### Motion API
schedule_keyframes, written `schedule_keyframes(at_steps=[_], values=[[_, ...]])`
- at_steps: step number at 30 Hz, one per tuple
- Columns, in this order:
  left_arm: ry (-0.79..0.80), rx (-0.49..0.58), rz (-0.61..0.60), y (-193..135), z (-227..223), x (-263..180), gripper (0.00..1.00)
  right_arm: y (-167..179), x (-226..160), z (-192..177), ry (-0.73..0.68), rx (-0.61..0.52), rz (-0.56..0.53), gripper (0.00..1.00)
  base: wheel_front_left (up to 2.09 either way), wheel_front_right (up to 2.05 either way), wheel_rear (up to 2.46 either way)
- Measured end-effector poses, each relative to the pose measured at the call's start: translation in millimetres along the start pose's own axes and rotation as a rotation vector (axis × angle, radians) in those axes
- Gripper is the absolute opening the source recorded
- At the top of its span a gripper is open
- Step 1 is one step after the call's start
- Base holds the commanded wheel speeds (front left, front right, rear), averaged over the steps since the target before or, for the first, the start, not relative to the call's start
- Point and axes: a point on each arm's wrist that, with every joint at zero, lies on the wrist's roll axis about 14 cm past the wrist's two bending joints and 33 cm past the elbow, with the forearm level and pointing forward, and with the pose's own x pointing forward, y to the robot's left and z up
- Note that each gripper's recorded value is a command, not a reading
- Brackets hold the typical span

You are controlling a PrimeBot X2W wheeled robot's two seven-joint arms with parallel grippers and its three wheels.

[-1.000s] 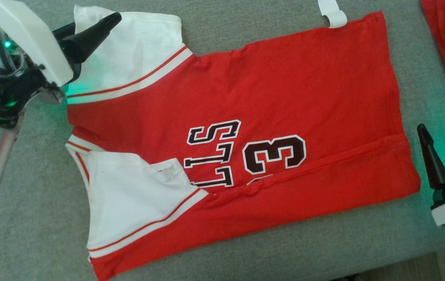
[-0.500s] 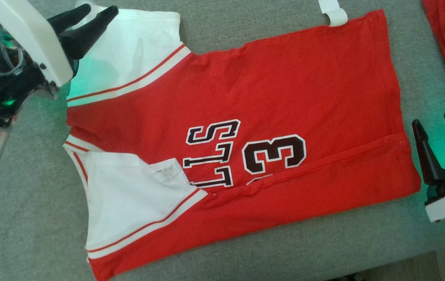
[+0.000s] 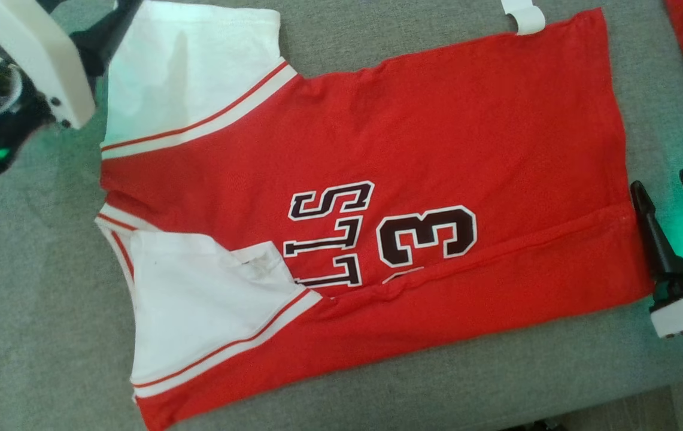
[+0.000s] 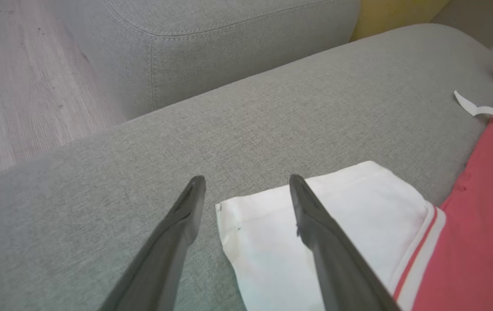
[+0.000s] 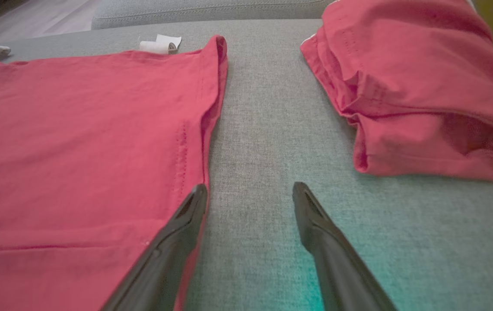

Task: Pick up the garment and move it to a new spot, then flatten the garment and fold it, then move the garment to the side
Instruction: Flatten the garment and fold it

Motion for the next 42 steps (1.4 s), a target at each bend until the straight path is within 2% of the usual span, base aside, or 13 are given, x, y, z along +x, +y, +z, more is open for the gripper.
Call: schedule_keyframes(at_steps=[6, 14, 21, 27, 30, 31, 33, 37, 40, 41, 42], values=[[0.06, 0.073, 0.003, -1, -21, 10, 1.0, 2, 6, 1, -0.004, 0.002, 0.006, 1.0, 0.0, 0.0, 0.0], [0.112, 0.179, 0.048, 15, -32, 12, 1.0, 1, 7, 3, -0.008, 0.002, 0.003, 1.0, 0.0, 0.0, 0.0], [0.125, 0.199, 0.066, 23, -36, 17, 1.0, 2, 7, -1, 0.004, 0.004, 0.006, 1.0, 0.0, 0.0, 0.0], [0.135, 0.175, 0.042, 16, -39, 19, 1.0, 1, 1, -1, 0.003, 0.004, 0.0, 1.0, 0.0, 0.0, 0.0], [0.135, 0.168, 0.035, 14, -39, 20, 0.95, 1, 0, -1, 0.003, 0.004, -0.001, 1.0, 0.0, 0.0, 0.0], [0.135, 0.169, 0.034, 14, -40, 20, 0.87, 1, 0, -1, 0.004, 0.004, -0.002, 1.0, 0.0, 0.0, 0.0], [0.124, 0.183, 0.03, 12, -38, 21, 0.56, 0, -2, -1, 0.001, 0.005, -0.004, 1.0, 0.0, 0.0, 0.0], [0.123, 0.176, 0.033, 15, -38, 23, 0.53, 0, -3, -3, 0.005, 0.011, -0.007, 1.0, 0.0, 0.0, 0.0], [0.124, 0.17, 0.031, 15, -39, 25, 0.43, 0, -2, -4, 0.012, 0.01, -0.006, 1.0, 0.0, 0.0, 0.0], [0.123, 0.17, 0.03, 16, -38, 26, 0.43, 0, -2, -5, 0.013, 0.01, -0.006, 1.0, 0.0, 0.0, 0.0], [0.124, 0.172, 0.03, 16, -38, 27, 0.38, -1, -2, -5, 0.015, 0.009, -0.006, 1.0, 0.0, 0.0, 0.0]])
